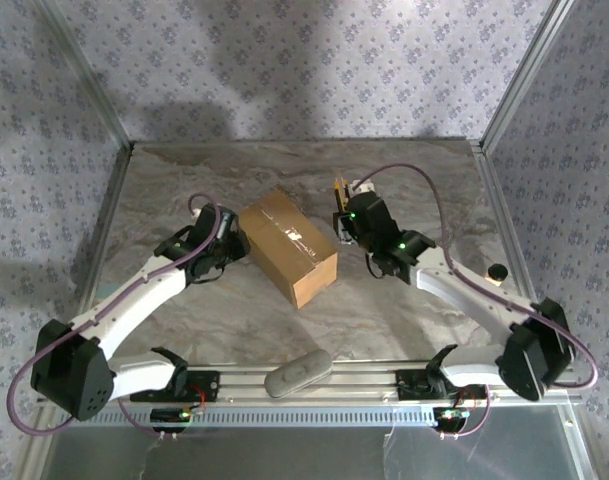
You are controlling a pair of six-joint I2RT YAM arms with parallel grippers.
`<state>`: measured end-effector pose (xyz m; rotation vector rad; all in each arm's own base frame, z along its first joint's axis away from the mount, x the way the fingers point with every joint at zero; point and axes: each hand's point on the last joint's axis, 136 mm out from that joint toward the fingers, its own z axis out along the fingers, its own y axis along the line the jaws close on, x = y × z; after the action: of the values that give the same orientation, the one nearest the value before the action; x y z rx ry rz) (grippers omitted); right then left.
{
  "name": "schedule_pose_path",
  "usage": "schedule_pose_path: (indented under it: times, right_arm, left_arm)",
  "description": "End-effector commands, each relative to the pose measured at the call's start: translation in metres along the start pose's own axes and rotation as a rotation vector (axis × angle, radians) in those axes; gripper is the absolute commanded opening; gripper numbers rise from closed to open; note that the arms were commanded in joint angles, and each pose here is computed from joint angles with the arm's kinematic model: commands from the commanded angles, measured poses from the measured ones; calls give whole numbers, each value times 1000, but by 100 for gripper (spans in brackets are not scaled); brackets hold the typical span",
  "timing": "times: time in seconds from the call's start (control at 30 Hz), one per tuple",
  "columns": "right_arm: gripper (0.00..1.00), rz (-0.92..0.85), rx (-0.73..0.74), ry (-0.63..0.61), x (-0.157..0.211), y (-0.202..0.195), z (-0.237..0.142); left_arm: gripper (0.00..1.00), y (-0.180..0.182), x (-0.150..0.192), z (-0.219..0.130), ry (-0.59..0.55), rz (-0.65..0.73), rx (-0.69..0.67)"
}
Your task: Unpack the express box
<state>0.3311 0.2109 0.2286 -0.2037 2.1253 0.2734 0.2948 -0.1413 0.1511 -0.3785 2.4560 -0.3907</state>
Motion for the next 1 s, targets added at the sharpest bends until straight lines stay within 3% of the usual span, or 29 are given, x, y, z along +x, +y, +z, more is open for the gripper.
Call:
schedule_pose_path:
  times: [0.0,0.2,0.5,0.97]
  right_arm:
    - [0,-18,38,53,21,-10,-21]
    - [0,-61,61,110,58,-12,-59]
    - [0,-131,74,61,85,-5,-115]
    - [0,-194,-2,110,124,43,-133]
  left_arm:
    - [43,5,1,-16,10,32,-8]
    - [43,0,-2,-30,30,70,-4]
    - [43,-22,-20,-34,1,87,50]
    - [43,-35,-22,-31,-14,64,126]
